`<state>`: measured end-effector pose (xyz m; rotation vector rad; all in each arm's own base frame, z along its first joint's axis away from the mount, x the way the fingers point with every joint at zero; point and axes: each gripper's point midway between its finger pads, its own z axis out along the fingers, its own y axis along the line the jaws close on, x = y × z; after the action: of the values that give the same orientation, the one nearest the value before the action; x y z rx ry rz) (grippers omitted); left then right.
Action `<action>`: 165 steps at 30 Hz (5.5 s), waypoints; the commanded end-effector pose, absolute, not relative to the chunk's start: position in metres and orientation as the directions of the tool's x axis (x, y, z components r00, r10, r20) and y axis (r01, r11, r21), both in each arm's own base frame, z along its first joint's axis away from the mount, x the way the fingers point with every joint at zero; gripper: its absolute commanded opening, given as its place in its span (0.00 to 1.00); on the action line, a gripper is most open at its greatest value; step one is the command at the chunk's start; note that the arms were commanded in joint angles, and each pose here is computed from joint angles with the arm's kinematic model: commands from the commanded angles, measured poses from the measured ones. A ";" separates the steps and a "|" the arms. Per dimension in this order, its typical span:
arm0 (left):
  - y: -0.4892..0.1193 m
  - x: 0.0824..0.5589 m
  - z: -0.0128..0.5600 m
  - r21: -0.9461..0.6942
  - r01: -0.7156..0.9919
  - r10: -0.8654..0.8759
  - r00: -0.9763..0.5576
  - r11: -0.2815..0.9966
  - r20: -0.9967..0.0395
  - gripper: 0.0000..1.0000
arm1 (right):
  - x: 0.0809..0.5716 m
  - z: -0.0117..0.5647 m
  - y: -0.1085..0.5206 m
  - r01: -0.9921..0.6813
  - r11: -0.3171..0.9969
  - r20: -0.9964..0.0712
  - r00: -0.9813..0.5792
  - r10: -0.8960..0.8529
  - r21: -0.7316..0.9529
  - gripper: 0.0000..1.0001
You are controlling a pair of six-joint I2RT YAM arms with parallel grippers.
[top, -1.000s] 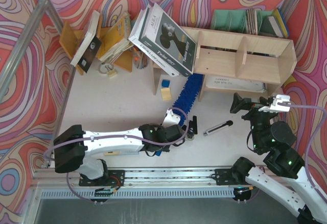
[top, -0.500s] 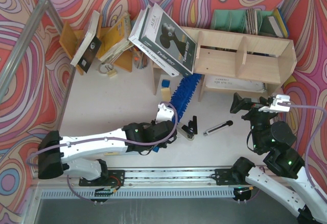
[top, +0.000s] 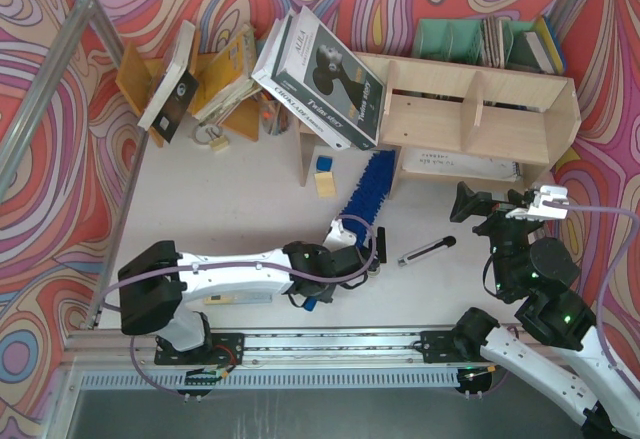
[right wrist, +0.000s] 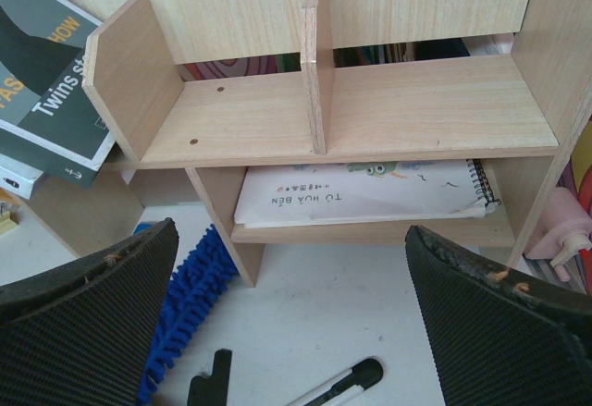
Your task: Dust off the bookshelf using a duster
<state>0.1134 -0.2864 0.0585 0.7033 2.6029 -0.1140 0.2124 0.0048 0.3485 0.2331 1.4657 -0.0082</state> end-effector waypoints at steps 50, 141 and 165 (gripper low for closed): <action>-0.196 0.161 0.095 0.054 0.168 0.169 -0.808 0.984 -0.565 0.00 | 0.208 0.350 0.001 0.149 0.975 -0.982 0.125 0.144 0.162 0.99; -0.244 0.146 0.170 0.032 0.364 0.281 -0.659 0.931 -0.698 0.00 | 0.209 0.350 0.002 0.149 0.976 -0.982 0.123 0.141 0.159 0.99; -0.169 0.056 0.172 -0.114 0.470 0.378 -0.813 0.875 -0.443 0.00 | 0.223 0.364 0.006 0.199 0.967 -0.984 0.103 0.143 0.162 0.99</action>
<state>0.0739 -0.1886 0.1816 0.5865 2.5436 -0.3332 0.2256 0.0124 0.3503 0.2224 1.5058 -0.0507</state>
